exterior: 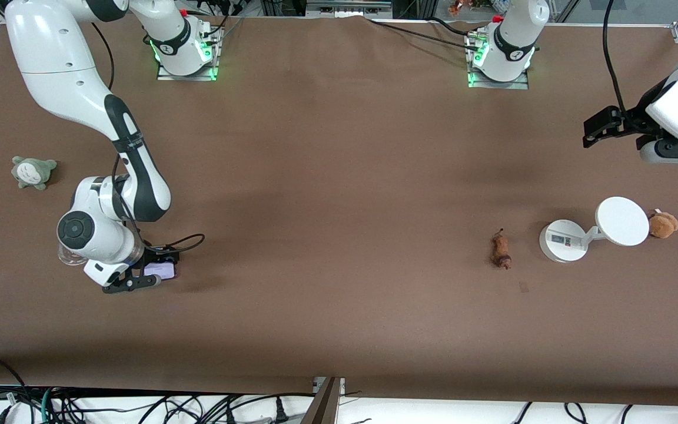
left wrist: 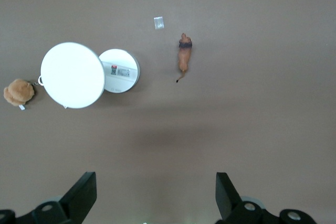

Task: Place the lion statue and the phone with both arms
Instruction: 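Carry the white phone with the right gripper toward the glass cup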

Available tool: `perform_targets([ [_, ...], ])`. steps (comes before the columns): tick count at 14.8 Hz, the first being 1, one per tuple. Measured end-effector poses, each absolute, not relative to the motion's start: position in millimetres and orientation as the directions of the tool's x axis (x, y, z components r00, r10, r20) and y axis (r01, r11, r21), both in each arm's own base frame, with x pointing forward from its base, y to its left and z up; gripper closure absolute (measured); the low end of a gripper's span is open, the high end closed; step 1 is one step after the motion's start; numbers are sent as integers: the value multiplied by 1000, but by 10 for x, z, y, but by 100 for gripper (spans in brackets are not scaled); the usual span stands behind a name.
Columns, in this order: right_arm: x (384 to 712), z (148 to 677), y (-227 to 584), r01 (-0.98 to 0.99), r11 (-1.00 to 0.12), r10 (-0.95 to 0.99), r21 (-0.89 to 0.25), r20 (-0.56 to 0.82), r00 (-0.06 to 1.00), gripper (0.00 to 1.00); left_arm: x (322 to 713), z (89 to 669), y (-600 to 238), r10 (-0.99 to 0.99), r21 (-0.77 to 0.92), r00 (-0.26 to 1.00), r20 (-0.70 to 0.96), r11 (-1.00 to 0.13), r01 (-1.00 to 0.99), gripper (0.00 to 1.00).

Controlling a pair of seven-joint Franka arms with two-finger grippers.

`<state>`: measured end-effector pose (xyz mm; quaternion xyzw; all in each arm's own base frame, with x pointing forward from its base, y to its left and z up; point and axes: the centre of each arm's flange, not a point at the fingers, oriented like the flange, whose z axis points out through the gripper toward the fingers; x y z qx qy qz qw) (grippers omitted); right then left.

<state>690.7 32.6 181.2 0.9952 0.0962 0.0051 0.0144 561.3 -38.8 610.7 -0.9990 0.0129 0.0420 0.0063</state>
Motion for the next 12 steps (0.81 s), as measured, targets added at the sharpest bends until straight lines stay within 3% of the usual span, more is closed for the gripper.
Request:
perform_targets([
  [4, 6907, 1808, 245, 192, -981, 192, 29, 6, 981, 16, 5642, 6072, -375, -23, -15, 996, -84, -1000, -25, 0],
  [7, 6904, 1803, 249, 194, -981, 194, 29, 5, 981, 0, 5646, 6066, -360, -21, -17, 996, -85, -1000, -22, 0],
  [12, 6941, 2053, 255, 202, -979, 203, 28, 13, 979, 0, 5663, 6034, -339, -17, -17, 996, -90, -1000, -18, 0],
])
